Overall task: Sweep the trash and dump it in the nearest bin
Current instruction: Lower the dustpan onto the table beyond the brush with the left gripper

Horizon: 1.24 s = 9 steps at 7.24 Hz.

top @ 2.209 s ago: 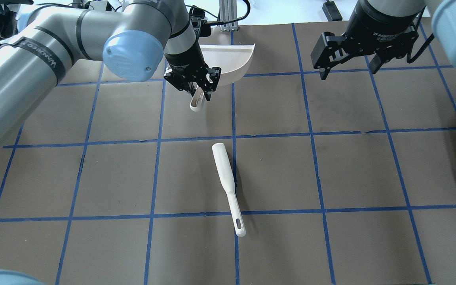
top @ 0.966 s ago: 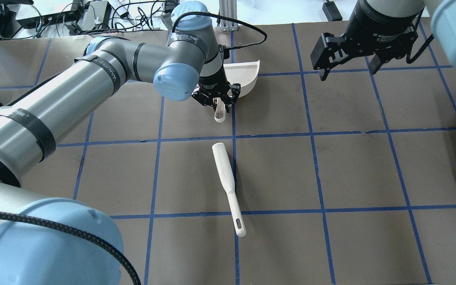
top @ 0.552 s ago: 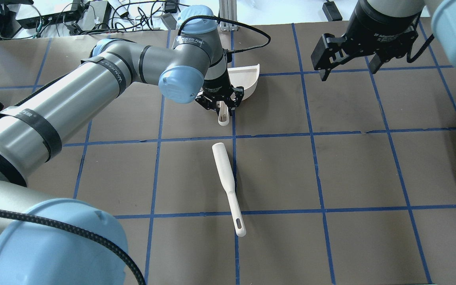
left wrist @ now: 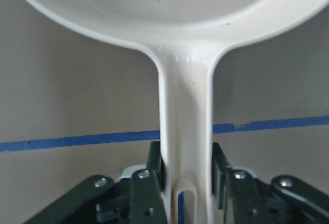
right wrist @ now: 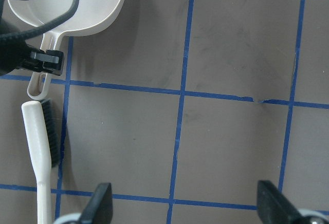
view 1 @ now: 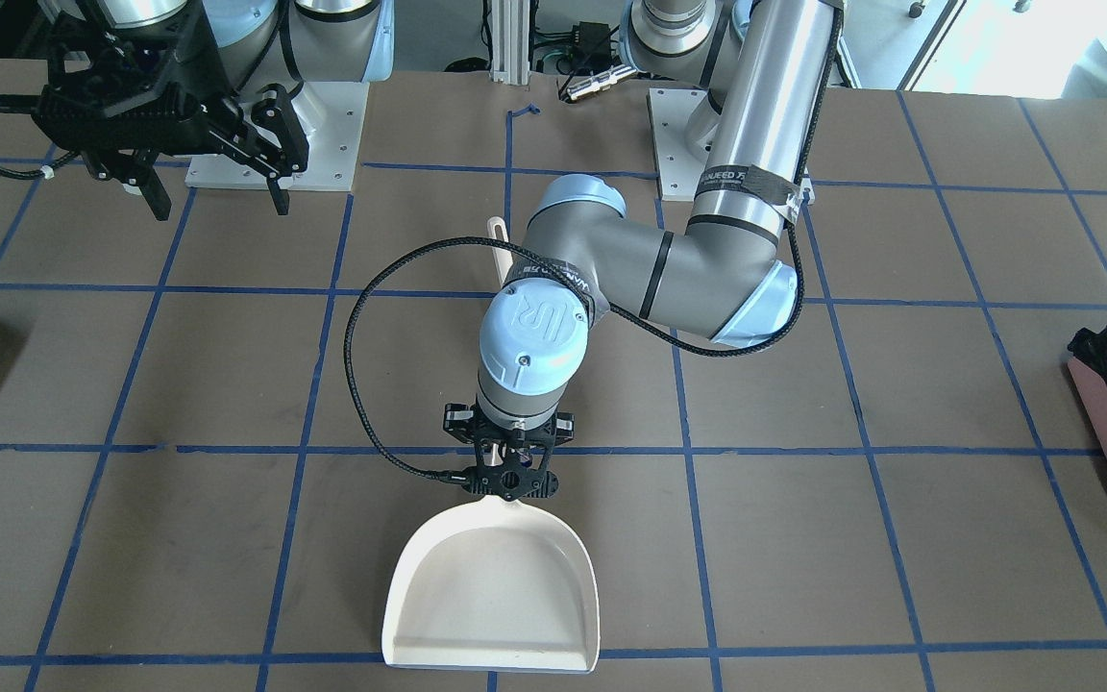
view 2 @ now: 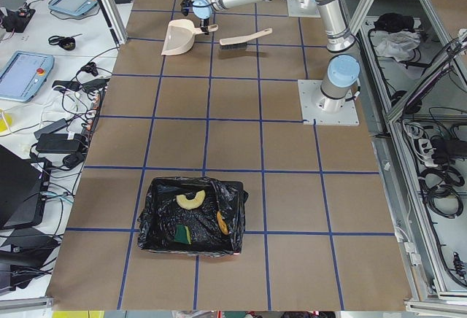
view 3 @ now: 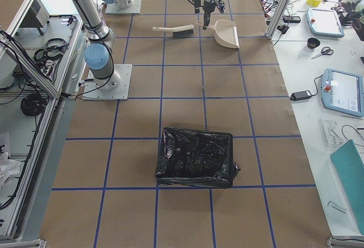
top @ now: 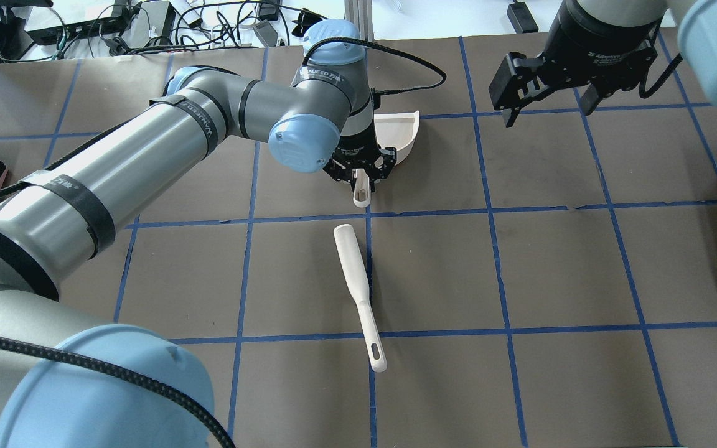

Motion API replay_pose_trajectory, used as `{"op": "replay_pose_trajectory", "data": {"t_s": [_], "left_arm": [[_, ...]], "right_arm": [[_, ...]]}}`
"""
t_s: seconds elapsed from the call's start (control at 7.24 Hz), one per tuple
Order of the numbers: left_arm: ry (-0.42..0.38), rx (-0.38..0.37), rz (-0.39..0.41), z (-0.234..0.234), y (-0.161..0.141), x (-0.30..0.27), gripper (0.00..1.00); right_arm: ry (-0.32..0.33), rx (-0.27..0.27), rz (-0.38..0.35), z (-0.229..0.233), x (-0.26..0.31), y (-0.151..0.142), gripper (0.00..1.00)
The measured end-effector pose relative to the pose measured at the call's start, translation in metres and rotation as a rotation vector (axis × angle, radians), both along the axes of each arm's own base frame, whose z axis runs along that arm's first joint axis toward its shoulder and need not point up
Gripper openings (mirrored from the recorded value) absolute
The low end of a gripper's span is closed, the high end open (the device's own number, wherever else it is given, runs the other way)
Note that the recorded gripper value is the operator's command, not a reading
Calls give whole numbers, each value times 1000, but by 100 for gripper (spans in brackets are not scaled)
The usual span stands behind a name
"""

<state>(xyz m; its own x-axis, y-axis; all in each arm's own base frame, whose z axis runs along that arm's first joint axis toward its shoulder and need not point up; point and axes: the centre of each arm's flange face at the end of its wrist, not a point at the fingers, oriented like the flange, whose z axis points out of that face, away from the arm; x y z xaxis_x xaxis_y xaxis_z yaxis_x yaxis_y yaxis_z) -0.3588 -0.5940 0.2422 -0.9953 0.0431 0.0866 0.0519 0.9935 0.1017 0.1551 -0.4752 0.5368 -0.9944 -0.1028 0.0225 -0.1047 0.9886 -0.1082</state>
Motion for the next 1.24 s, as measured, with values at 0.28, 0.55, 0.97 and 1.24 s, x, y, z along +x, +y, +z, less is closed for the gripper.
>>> {"op": "replay_pose_trajectory", "data": {"t_s": [0.28, 0.55, 0.97, 1.24], "left_arm": [[1, 1, -31, -2, 1, -1, 80], [3, 0, -45, -3, 1, -1, 93], [6, -6, -57, 2, 5, 2, 100], [-23, -55, -90, 28, 7, 10, 100]], "right_arm": [[-13, -8, 2, 1, 2, 0, 100], [-14, -19, -3, 2, 2, -1, 100], [-10, -36, -6, 0, 2, -3, 100], [-7, -26, -7, -5, 2, -3, 100]]}}
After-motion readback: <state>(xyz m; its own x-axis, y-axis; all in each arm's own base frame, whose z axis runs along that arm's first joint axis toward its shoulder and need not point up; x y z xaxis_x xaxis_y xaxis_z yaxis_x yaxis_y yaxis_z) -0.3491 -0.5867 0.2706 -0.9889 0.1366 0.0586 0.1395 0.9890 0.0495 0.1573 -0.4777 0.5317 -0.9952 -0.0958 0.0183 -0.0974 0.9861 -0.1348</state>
